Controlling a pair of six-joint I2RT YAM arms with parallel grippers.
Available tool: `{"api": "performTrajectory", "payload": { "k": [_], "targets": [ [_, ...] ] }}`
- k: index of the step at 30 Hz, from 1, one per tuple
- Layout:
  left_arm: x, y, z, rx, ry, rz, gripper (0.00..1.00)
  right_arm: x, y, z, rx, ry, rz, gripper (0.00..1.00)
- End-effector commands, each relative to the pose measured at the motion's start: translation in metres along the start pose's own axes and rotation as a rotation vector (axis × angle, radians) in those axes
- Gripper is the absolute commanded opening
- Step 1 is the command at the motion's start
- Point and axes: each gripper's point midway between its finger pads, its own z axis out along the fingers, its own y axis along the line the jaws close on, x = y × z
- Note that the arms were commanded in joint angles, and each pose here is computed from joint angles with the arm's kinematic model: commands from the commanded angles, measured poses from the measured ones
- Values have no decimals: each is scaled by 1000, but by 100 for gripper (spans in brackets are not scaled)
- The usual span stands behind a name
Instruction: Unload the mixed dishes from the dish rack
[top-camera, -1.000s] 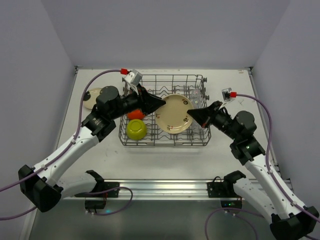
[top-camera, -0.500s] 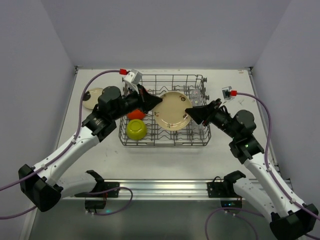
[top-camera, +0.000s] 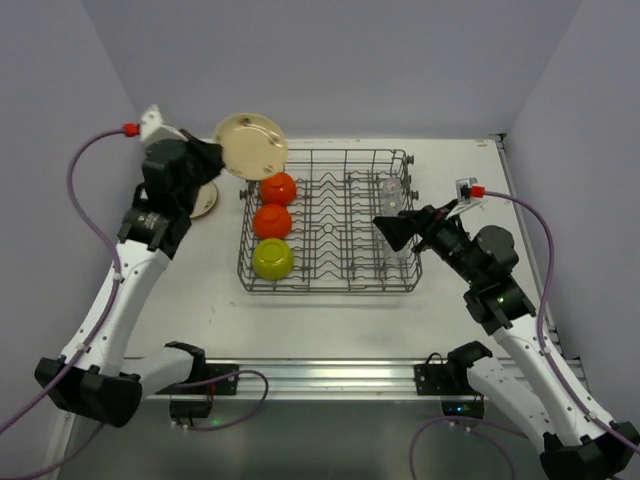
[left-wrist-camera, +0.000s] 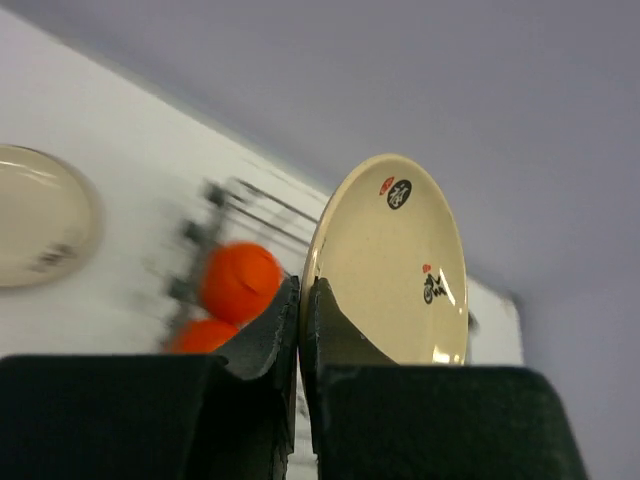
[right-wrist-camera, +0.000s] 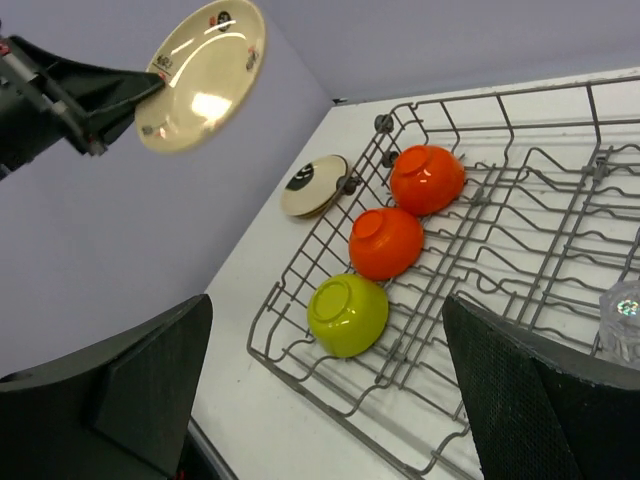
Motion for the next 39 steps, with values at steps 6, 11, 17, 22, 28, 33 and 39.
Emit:
{"api": "performTrajectory", "payload": {
  "k": [6,11,17,22,28,33,39],
  "targets": [
    [-80,248,45,-645,-270,-335,0,-18,5,-27,23,-90,-74,99],
    [-67,309,84,-685,-244,-391,0,-17,6,-42,25,-107,-91,99],
    [-43,357,102,-775,-146,-370,0,-10,9,-49,6,-88,-119,99],
    [-18,379,118,-784,-71,-343,0,-5,5,-48,12,-69,-132,99],
    [-3,387,127,-785,2,-316,4,-4,3,-49,23,-60,-149,99],
    [7,390,123,-796,29,-308,36,-3,3,-45,19,-43,-146,99],
    [4,371,117,-787,44,-279,79,6,-1,-36,21,-10,-112,99]
  ]
}}
